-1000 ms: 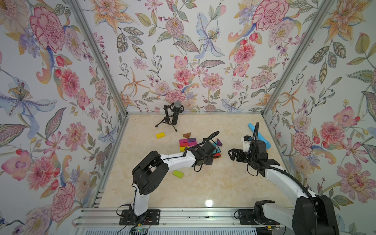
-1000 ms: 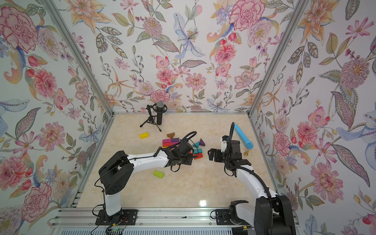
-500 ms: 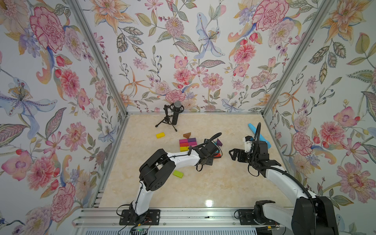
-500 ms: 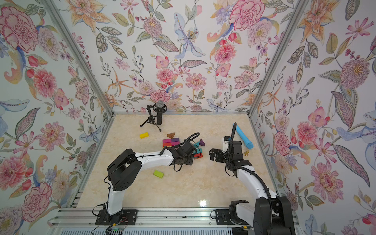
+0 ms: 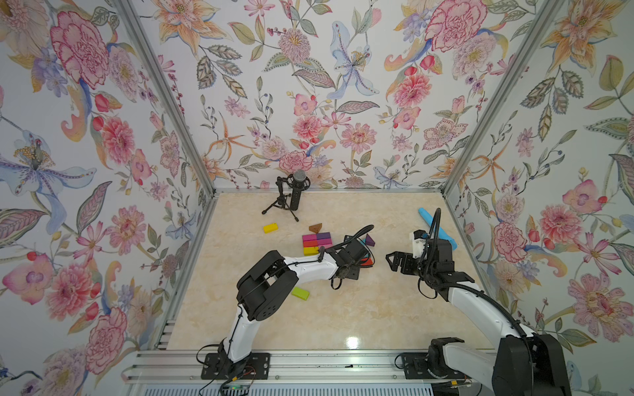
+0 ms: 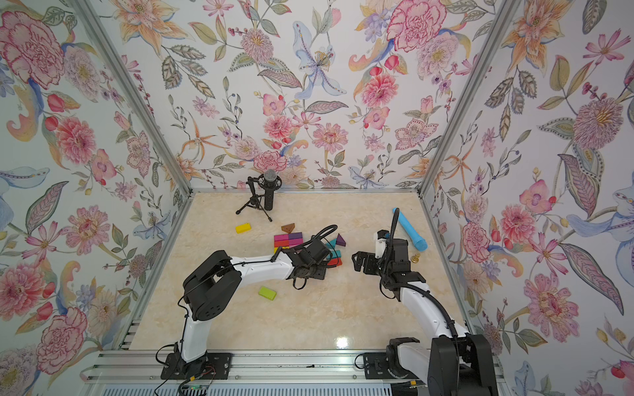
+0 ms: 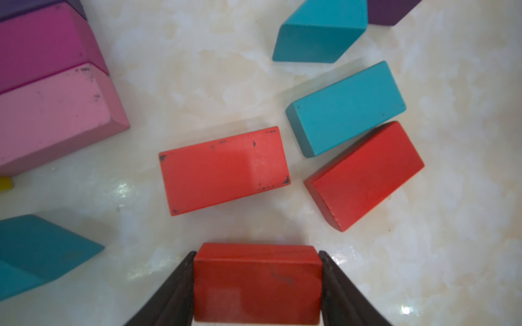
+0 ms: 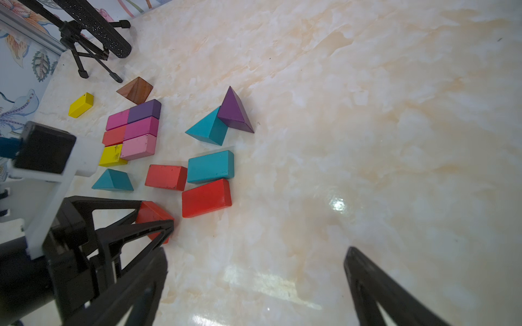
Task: Assemble a piece of candy with building blocks
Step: Place the building block at the center of the board, then pick up the building block from the center of the board.
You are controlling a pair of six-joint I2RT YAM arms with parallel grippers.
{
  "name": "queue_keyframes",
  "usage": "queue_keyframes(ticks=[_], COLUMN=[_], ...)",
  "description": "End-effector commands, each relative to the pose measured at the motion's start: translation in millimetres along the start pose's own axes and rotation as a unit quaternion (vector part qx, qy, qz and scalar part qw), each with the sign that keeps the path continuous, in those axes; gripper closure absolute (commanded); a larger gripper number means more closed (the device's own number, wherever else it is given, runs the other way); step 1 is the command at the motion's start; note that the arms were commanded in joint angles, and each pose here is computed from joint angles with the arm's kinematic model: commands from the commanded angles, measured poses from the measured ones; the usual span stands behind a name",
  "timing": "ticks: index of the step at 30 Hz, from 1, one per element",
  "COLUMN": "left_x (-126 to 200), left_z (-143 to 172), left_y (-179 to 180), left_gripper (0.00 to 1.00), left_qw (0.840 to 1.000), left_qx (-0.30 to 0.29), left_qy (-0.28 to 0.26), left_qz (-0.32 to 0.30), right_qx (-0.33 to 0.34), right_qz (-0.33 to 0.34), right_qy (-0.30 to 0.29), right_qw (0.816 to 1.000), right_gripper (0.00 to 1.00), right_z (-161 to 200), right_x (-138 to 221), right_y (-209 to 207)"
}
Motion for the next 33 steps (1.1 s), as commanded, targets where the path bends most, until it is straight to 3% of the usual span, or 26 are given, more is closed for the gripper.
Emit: queue_keyframes(ticks=[1,4,7,12,16,18,23,28,33], left_x=[10,27,54,127,168,168,145,120,108], left_z=[-4,-16,-29,-30,-2,18,68,98,110], left_y=[-6,-10,-17,-10,35,65,114,123,128], left_gripper=[0.22,0.06,0.06,0.05,0.03,0.03,0.01,0.01,0.01], left_qw=[1.000,0.999,0.996,0.986,0.995,0.998,1.000,0.998,0.996], left_qx=[-0.005,-0.014,-0.025,-0.045,-0.057,-0.042,0.003,-0.010,-0.026], left_qy=[-0.011,-0.028,-0.046,-0.088,-0.063,-0.034,0.004,0.064,0.088], left_qz=[0.016,0.033,0.070,0.133,0.057,0.021,0.022,0.004,-0.017], right_qx=[-0.006,-0.008,-0.004,0.030,0.099,0.141,0.202,0.232,0.238], right_qz=[-0.007,-0.008,-0.010,-0.031,-0.071,-0.117,-0.232,-0.279,-0.313], right_qy=[-0.013,-0.016,-0.015,0.008,0.041,0.040,0.054,0.086,0.119], right_qw=[1.000,1.000,1.000,0.999,0.992,0.982,0.950,0.928,0.912], right_gripper=[0.00,0.00,0.00,0.00,0.00,0.00,0.00,0.00,0.00], right_z=[-2,-2,-2,8,29,44,81,107,126], right_x=[5,7,9,10,5,5,7,3,-4], right_y=[1,2,4,21,60,85,132,154,156])
Point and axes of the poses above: each gripper's point midway between its finger pads, its own x axis back along the fingers, its own y axis along the line the jaws close on, z = x × y, the point moved 9 cm from there along x, back along the fingers, and after that the axes turned 8 degrees about -x, right-handed, at the moved point
